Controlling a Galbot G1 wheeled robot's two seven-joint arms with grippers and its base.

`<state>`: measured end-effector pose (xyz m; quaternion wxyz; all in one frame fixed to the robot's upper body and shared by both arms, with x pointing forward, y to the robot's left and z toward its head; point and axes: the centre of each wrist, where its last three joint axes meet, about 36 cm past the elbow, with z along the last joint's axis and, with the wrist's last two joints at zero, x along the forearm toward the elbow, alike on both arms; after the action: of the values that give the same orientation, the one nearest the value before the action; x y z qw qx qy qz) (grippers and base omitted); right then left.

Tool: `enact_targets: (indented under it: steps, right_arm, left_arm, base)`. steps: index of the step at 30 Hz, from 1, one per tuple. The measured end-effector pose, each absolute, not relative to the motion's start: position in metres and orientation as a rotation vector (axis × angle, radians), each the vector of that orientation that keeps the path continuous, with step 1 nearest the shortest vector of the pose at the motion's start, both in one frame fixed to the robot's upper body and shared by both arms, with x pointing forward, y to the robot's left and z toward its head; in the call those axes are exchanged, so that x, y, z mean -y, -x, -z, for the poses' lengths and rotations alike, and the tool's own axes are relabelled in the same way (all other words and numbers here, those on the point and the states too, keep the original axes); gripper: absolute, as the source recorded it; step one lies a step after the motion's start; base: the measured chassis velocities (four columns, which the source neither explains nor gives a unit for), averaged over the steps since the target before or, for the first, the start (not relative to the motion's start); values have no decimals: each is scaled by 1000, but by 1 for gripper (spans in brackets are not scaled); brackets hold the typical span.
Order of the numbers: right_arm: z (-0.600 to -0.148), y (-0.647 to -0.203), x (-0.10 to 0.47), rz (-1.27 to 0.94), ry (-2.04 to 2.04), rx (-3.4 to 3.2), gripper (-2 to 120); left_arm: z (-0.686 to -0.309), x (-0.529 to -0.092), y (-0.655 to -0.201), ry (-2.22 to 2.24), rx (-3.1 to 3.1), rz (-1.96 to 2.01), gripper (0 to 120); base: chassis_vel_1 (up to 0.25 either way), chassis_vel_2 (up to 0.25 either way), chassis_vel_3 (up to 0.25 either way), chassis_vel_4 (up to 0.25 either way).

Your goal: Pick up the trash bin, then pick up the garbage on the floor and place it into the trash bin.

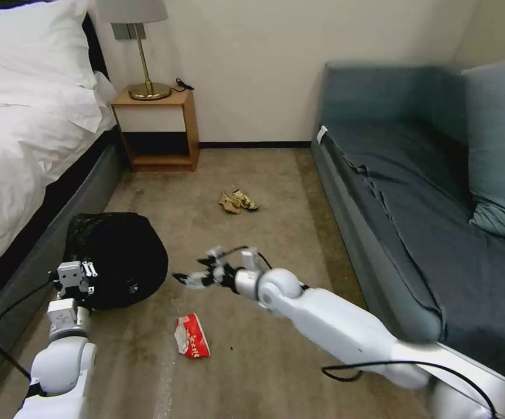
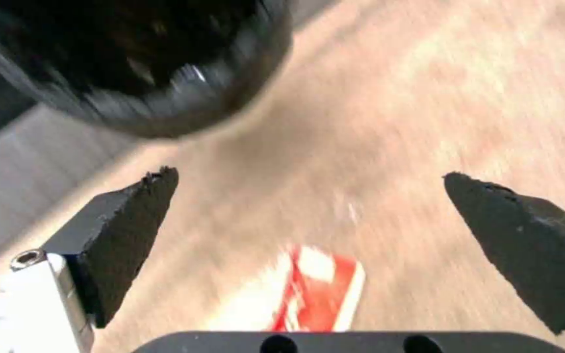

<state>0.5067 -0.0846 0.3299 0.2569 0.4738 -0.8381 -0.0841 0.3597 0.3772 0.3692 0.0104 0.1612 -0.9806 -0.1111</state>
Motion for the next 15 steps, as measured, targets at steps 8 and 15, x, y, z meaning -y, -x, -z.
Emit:
enact_targets:
  steps: [8, 15]
  right_arm:
    - [-280, -467, 101, 205, -1226, 2219, 100]
    - [-241, -419, 80, 200, -1240, 2155, 100]
  left_arm:
    - [-365, -382, -353, -535, 3057, 339, 5]
    - [-369, -372, -347, -581, 3069, 303, 5]
  base:
    - [0, 0, 0, 0]
    - [0, 0, 0, 0]
